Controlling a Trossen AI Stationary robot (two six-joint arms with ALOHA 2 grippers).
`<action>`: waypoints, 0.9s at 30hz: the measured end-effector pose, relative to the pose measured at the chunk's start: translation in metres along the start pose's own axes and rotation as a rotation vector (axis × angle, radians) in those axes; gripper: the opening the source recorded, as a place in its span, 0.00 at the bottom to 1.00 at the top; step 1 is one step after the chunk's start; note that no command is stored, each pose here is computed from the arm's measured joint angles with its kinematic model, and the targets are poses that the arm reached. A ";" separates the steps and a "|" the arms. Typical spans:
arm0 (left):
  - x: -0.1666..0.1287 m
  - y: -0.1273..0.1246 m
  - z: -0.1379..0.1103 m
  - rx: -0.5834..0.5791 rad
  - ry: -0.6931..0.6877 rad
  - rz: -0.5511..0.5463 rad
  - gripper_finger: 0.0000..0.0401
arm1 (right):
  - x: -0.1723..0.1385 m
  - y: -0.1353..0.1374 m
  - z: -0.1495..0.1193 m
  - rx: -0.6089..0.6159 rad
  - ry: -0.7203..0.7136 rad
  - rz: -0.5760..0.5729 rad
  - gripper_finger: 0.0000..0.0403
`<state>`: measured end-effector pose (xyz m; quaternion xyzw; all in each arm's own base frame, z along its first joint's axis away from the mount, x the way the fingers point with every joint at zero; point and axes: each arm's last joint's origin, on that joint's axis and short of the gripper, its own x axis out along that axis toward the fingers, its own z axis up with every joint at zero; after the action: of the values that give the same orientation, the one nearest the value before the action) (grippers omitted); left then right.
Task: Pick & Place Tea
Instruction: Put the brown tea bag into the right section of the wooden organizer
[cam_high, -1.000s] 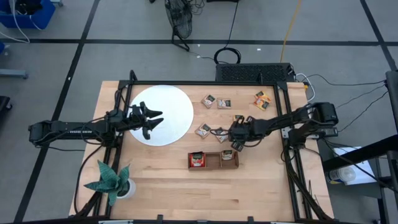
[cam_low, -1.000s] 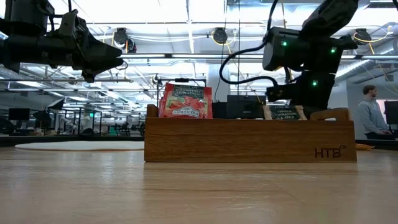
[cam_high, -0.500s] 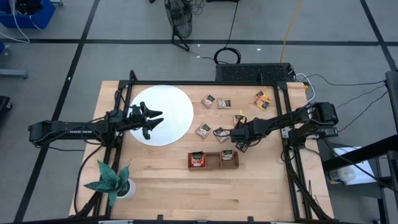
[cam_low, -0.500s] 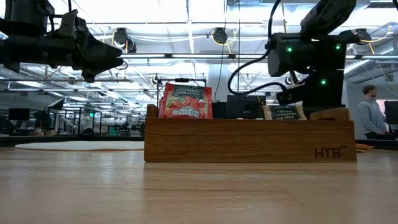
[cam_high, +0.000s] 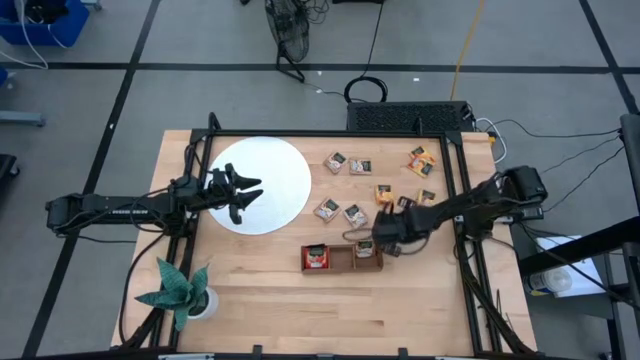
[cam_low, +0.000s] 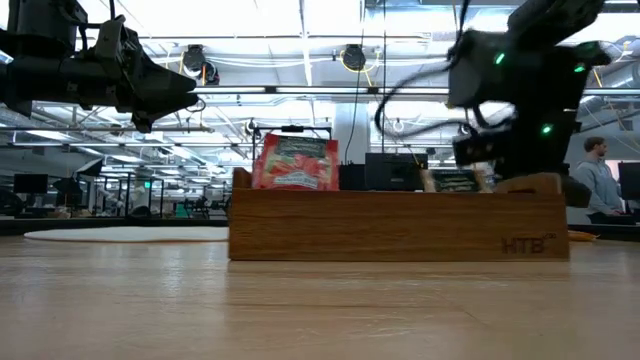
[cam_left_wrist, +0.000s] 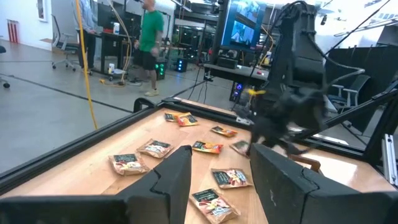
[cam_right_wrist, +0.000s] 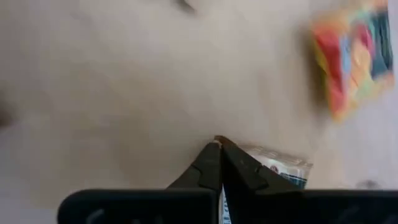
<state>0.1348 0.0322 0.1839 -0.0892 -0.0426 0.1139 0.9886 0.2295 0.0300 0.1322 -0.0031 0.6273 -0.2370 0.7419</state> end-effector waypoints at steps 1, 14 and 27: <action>0.000 0.000 0.000 0.000 0.001 0.000 0.41 | -0.005 0.003 -0.001 -0.018 -0.040 -0.017 0.00; 0.000 0.000 0.000 0.000 0.000 0.000 0.41 | -0.087 0.034 -0.024 -0.174 -0.581 0.080 0.00; 0.000 0.000 0.000 0.000 0.000 0.000 0.41 | -0.103 0.093 -0.024 -0.376 -0.845 0.332 0.00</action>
<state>0.1348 0.0322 0.1838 -0.0892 -0.0423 0.1139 0.9886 0.2296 0.1563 0.1943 -0.1328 0.2951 0.0237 0.9459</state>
